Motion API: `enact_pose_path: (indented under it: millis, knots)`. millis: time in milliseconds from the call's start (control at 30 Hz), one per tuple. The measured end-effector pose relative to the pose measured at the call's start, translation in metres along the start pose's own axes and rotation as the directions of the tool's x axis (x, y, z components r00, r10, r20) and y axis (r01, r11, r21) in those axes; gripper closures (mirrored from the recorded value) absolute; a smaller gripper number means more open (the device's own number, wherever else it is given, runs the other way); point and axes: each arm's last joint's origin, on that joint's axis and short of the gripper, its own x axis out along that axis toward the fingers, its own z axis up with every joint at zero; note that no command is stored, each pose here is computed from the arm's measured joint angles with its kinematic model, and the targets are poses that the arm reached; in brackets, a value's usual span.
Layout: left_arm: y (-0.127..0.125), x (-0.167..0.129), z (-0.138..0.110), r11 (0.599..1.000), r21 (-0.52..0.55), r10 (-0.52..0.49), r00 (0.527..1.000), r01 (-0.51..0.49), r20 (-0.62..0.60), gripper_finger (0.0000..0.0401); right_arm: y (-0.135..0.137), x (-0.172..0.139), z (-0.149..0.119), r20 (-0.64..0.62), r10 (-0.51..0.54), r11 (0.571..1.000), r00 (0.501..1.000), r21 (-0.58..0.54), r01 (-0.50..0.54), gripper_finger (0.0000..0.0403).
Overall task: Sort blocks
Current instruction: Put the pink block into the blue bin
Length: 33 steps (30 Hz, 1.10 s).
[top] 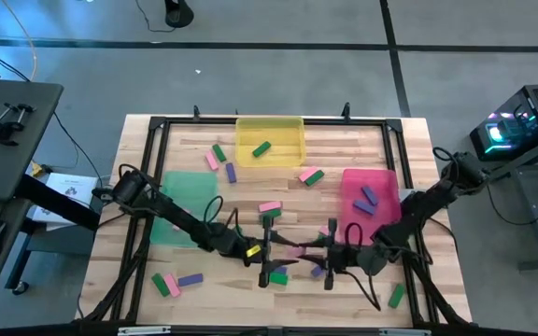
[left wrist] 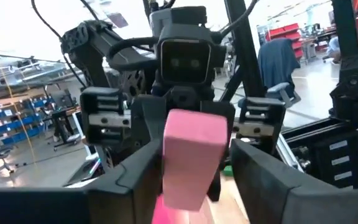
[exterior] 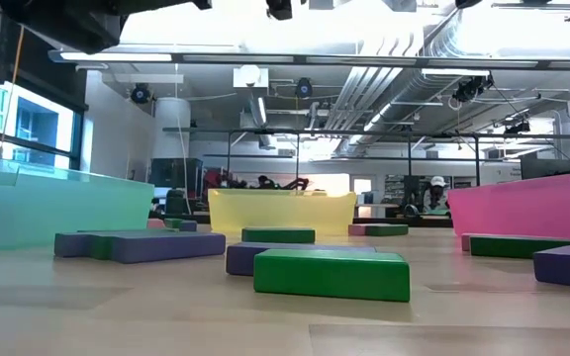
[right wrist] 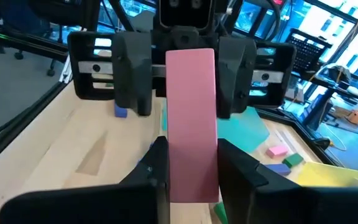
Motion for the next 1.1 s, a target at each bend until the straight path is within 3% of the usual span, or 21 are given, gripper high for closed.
enact_pose_path:
  millis: [200,267,400,500,567,633,700,833,900,1033,1100]
  knots:
    - [-0.004,-0.001,0.001,0.999,0.033,-0.035,0.999,0.035,0.012,0.0327,0.002,0.000,0.001,0.016,0.081,0.997,0.997,0.014,-0.081,0.0329]
    - [-0.006,-0.002,0.003,0.999,0.032,-0.013,1.000,0.013,0.003,0.0328,0.002,0.000,0.000,0.012,0.086,0.996,0.996,0.027,-0.086,0.0299]
    - [-0.013,-0.011,0.018,0.992,0.083,0.106,0.989,-0.097,-0.106,0.0328,0.002,0.000,-0.003,-0.020,0.056,0.997,0.998,0.057,-0.055,0.0222]
    - [-0.013,-0.024,0.039,0.960,0.169,0.260,0.934,-0.223,-0.245,0.0328,0.001,-0.001,-0.007,-0.058,0.016,0.997,0.998,0.081,-0.011,0.0180]
    - [-0.008,-0.038,0.053,0.912,0.215,0.406,0.847,-0.349,-0.344,0.0328,0.000,-0.001,-0.008,-0.073,-0.006,0.995,0.997,0.099,0.013,0.0166]
    - [0.007,-0.055,0.066,0.837,0.240,0.547,0.732,-0.492,-0.406,0.0328,0.000,-0.001,-0.010,-0.089,-0.012,0.994,0.996,0.106,0.022,0.0161]
    - [0.026,-0.073,0.077,0.790,0.222,0.602,0.658,-0.571,-0.453,0.0328,0.000,-0.001,-0.011,-0.096,-0.013,0.994,0.995,0.106,0.023,0.0161]
    - [0.075,-0.110,0.082,0.747,0.072,0.547,0.550,-0.661,-0.631,0.0328,0.000,-0.001,-0.011,-0.096,-0.010,0.994,0.995,0.106,0.021,0.0166]
    - [0.099,-0.129,0.076,0.689,0.068,0.525,0.432,-0.721,-0.734,0.0328,0.000,-0.001,-0.011,-0.097,-0.010,0.994,0.995,0.105,0.020,0.0167]
    - [0.131,-0.161,0.055,0.547,0.143,0.457,0.151,-0.825,-0.877,0.0328,0.001,-0.001,-0.012,-0.105,-0.004,0.995,0.994,0.103,0.015,0.0167]
    - [0.140,-0.171,0.040,0.506,0.176,0.389,0.041,-0.844,-0.920,0.0328,0.001,-0.001,-0.013,-0.111,-0.004,0.995,0.994,0.100,0.015,0.0167]
